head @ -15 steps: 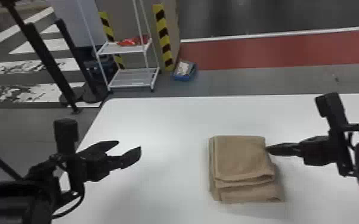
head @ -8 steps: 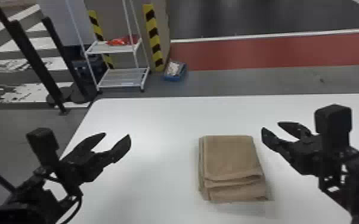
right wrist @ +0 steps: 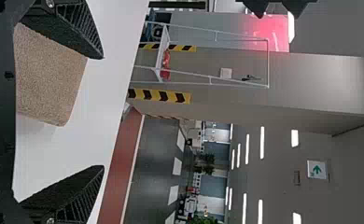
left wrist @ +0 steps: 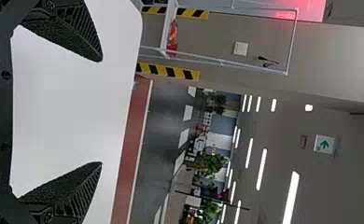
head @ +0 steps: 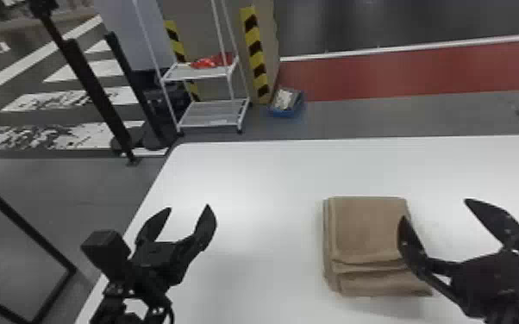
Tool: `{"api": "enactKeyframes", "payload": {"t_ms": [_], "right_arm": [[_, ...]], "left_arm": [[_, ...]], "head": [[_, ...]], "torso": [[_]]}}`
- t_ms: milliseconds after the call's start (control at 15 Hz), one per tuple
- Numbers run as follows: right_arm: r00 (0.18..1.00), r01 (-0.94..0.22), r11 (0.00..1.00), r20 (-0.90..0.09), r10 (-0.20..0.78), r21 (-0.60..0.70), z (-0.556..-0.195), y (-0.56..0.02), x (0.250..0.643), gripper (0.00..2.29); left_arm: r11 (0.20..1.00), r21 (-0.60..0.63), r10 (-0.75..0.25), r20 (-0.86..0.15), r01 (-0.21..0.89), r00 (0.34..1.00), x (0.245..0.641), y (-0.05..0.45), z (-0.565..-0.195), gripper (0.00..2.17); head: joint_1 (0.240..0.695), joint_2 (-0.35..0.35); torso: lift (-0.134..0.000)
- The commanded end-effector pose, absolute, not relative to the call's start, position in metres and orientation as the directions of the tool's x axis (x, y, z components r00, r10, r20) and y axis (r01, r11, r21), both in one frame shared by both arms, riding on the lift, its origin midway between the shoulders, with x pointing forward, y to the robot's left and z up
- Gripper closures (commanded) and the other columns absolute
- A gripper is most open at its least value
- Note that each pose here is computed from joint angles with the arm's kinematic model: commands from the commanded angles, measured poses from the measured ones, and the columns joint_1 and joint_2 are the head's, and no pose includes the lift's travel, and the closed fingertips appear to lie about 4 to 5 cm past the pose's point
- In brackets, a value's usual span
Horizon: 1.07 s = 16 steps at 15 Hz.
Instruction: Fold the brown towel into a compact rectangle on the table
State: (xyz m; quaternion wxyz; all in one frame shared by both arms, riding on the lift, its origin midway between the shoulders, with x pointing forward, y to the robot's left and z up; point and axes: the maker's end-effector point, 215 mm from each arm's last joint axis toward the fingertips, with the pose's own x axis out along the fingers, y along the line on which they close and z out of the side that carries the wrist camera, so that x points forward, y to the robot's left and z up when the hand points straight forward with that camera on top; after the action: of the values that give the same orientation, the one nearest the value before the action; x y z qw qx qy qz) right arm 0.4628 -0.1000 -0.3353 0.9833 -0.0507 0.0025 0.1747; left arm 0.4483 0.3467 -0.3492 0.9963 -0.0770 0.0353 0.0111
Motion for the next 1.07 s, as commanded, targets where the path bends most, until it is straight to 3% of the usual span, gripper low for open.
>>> {"api": "enactKeyframes", "payload": {"t_ms": [0,333,1000], "right_arm": [[0.941,-0.336,0.937,0.003,0.338,-0.098,-0.334,-0.104,0.450,0.01],[0.961,-0.275,0.959,0.006,0.276,-0.075,-0.337,-0.130,0.444,0.03],[0.973,-0.228,0.973,0.021,0.229,-0.040,-0.331,-0.155,0.434,0.05]], "left_arm": [[0.988,-0.146,0.040,-0.076,-0.051,0.996,0.429,0.353,-0.348,0.09],[0.994,-0.107,0.020,-0.023,-0.022,1.000,0.409,0.344,-0.324,0.08],[0.997,-0.078,-0.010,-0.043,0.006,0.999,0.401,0.334,-0.318,0.08]], "head": [[0.695,0.293],[0.695,0.289],[0.695,0.248]], "torso": [[-0.128],[-0.128],[-0.128]]}}
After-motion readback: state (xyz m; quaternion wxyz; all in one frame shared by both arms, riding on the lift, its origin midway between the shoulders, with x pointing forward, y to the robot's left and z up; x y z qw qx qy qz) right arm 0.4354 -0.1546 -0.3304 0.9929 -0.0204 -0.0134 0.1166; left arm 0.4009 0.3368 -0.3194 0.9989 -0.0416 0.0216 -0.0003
